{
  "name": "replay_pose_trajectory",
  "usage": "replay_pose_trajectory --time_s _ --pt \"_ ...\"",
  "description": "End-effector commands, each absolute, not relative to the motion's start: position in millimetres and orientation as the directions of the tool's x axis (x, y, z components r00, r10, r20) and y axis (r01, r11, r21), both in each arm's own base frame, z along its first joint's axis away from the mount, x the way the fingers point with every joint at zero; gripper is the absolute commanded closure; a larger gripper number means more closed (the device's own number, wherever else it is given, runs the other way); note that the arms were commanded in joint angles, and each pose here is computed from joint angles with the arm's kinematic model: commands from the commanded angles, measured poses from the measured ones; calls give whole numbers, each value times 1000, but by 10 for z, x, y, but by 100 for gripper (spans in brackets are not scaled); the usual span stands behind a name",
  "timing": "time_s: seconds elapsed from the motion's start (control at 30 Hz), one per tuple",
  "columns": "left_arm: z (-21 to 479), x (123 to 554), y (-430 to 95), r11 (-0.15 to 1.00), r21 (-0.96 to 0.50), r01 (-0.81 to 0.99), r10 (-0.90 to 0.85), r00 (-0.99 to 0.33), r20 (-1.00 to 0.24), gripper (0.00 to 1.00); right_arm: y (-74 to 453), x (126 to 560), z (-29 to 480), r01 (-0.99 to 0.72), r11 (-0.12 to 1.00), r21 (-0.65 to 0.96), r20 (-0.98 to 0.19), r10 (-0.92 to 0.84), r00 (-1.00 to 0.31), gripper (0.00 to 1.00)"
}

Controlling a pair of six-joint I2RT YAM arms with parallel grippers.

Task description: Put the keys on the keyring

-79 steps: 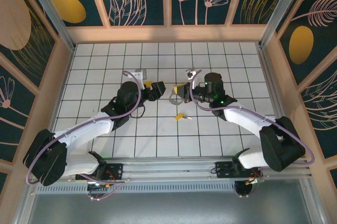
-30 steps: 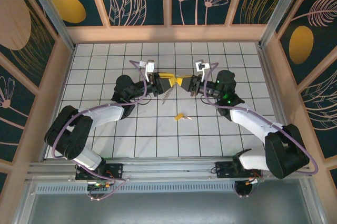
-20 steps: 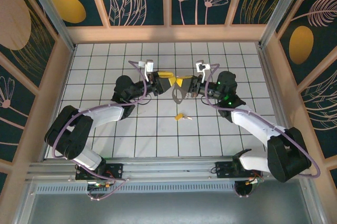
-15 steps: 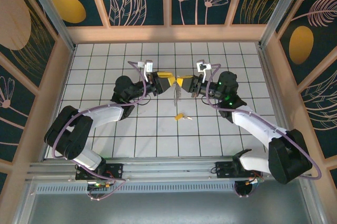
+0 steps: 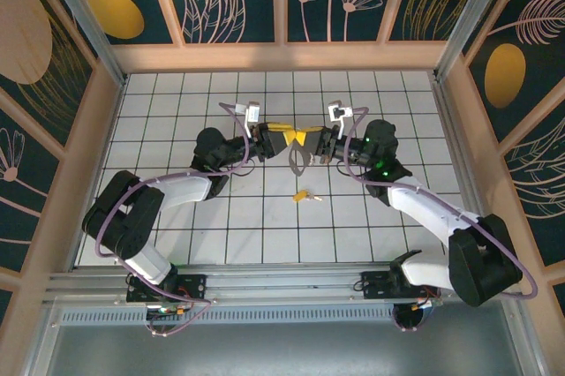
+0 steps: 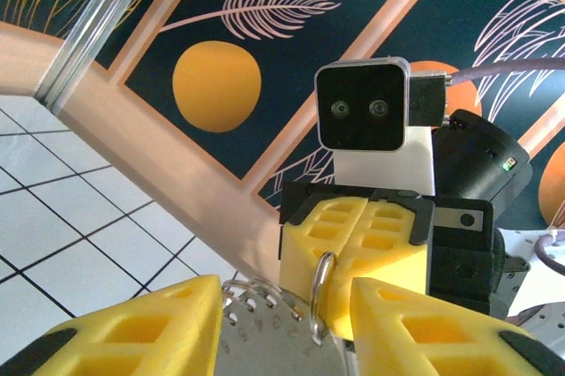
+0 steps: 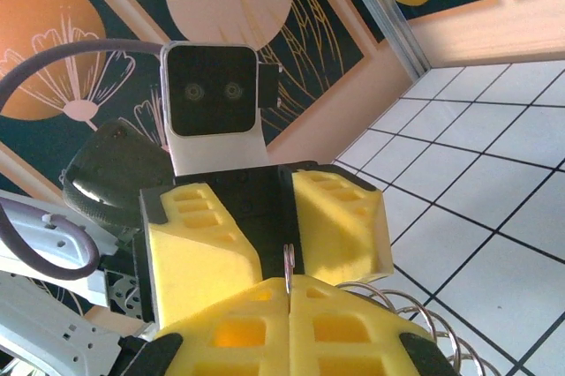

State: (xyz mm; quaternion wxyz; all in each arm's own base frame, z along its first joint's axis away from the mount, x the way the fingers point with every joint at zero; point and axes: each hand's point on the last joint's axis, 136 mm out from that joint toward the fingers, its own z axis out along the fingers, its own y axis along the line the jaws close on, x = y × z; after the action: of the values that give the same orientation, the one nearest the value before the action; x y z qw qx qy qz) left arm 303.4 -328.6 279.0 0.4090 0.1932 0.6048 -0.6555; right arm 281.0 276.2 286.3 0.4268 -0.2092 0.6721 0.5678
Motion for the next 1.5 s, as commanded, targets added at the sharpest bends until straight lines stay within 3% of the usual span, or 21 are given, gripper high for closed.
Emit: replay_pose_trajectory --time_s 0.0,0.27,0.77,1.07,1.23,1.33,1.37,1.47 --pt "3020 2981 -3301 10 -577 816 -325 -543 -774 59 2821 2773 3010 -803 220 554 -831 212 -515 100" --pt "3016 2963 -3316 1 -574 819 -319 -544 -776 68 2825 2801 2960 -798 227 559 -828 210 -520 100" --pt "2851 2907 -3298 22 -590 807 -299 -558 -774 71 2791 2808 3002 -799 237 553 -831 221 -510 100" --pt "2858 2907 -3322 16 -585 811 -294 -555 -778 84 2802 2797 2988 -798 229 557 -829 217 -516 100" --pt "2863 2892 -3382 12 -575 818 -273 -551 -789 100 2813 2802 2975 -797 226 559 -827 213 -520 100" --pt "2868 2904 -3400 22 -569 822 -270 -543 -795 100 2801 2812 2983 -798 231 557 -829 214 -517 100" --pt "2870 2906 -3398 26 -569 822 -273 -542 -795 100 2780 2819 2991 -797 235 557 -829 217 -515 92" --pt "2886 2932 -3361 63 -555 829 -288 -518 -806 100 2590 2850 3054 -788 265 555 -829 256 -498 56"
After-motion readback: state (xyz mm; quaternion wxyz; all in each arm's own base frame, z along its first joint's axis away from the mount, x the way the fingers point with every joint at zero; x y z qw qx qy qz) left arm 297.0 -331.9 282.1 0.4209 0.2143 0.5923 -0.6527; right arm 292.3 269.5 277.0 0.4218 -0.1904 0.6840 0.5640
